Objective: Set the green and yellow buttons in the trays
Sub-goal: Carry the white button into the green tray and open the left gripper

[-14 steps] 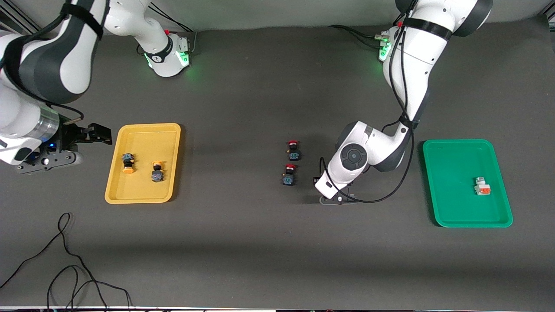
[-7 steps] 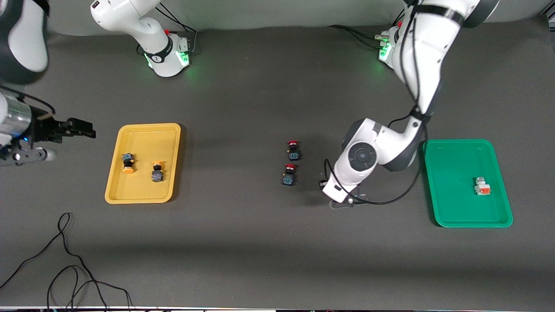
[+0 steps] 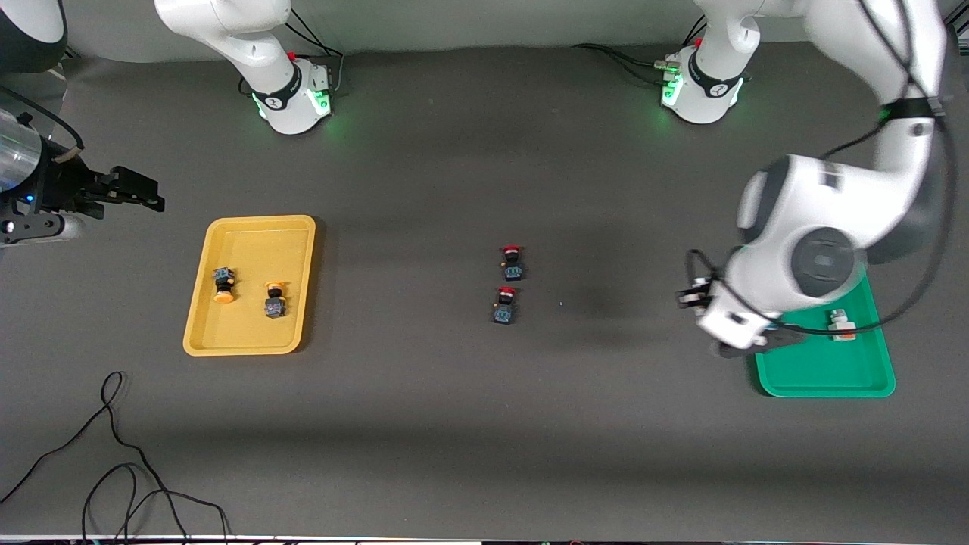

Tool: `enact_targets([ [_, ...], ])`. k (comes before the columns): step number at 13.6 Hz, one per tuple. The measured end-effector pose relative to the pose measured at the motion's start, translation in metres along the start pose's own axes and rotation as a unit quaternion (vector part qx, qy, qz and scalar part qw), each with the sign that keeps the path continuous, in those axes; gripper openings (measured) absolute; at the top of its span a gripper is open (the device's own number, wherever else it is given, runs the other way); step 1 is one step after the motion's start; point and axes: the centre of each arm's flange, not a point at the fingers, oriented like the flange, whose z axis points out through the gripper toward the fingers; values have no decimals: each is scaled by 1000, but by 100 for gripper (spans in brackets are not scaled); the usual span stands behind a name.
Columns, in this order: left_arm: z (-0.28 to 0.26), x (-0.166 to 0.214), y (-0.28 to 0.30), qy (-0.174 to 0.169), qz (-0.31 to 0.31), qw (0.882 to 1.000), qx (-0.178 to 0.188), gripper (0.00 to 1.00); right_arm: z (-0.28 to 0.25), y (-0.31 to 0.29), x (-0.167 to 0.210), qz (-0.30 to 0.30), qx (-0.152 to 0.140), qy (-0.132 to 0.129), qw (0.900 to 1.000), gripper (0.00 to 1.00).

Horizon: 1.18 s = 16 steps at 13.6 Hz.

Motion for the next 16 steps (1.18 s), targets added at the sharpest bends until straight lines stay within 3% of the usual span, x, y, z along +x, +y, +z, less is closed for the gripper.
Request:
enact_targets([
  [3,13,23,-98,-20,14,1000,-13,41,1,13,0,12,1,4,1000,100],
  [6,61,38,-148,-30,12,999,-5,41,-1,18,2,17,0,13,1000,100],
  [11,170,57,-187,17,34,999,-25,41,-1,19,8,17,-3,16,1000,100],
  [16,226,57,-189,52,37,997,-36,41,-3,19,9,17,-4,19,1000,100],
])
